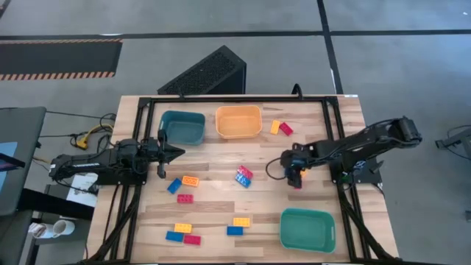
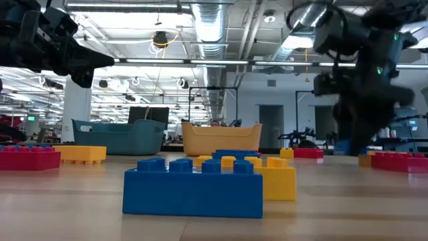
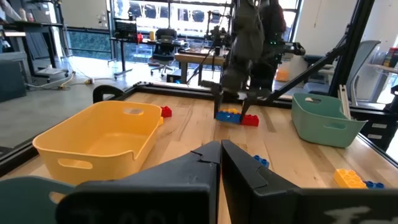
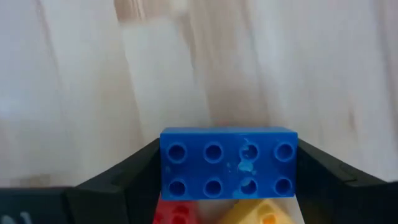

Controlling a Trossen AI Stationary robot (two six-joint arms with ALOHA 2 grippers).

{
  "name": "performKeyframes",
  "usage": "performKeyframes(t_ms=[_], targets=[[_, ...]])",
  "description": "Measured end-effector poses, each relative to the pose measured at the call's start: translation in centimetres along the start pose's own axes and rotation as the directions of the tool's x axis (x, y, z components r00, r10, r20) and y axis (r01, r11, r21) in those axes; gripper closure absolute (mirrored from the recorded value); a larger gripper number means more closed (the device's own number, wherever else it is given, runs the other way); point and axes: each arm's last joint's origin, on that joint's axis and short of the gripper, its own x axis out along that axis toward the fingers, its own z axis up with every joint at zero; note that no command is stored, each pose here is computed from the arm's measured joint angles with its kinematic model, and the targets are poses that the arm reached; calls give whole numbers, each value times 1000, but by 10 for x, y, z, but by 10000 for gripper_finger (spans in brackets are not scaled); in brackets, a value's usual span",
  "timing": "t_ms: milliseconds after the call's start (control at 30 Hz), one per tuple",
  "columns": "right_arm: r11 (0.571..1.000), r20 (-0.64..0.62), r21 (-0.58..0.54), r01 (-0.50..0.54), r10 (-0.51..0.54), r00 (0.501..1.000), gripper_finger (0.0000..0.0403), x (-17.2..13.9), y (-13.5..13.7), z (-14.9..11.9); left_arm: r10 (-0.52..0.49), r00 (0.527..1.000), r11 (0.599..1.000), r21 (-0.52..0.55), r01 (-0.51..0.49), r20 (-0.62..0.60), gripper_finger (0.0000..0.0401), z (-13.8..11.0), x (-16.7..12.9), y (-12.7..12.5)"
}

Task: Sort & place blocks by color
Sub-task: Put the blue game piece into the green bin

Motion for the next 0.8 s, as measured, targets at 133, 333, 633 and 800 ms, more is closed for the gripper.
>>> performKeyframes(t_ms=[133,333,633,800], targets=[[997,78,17,-72,70,995,114,-31,6,8,0,1000,1000,0,0,0,401,0,0,0],[967,233,-45,-250,254,939,114,-78,39,7,0,1000,1000,0,0,0,401,0,0,0],[931,267,-68,-358,363,893,114,-94,105,-32,0,1000,1000,0,0,1,401,0,0,0],[923,247,-82,-376,384,890,114,-84,135,-49,0,1000,1000,0,0,0,401,0,0,0]])
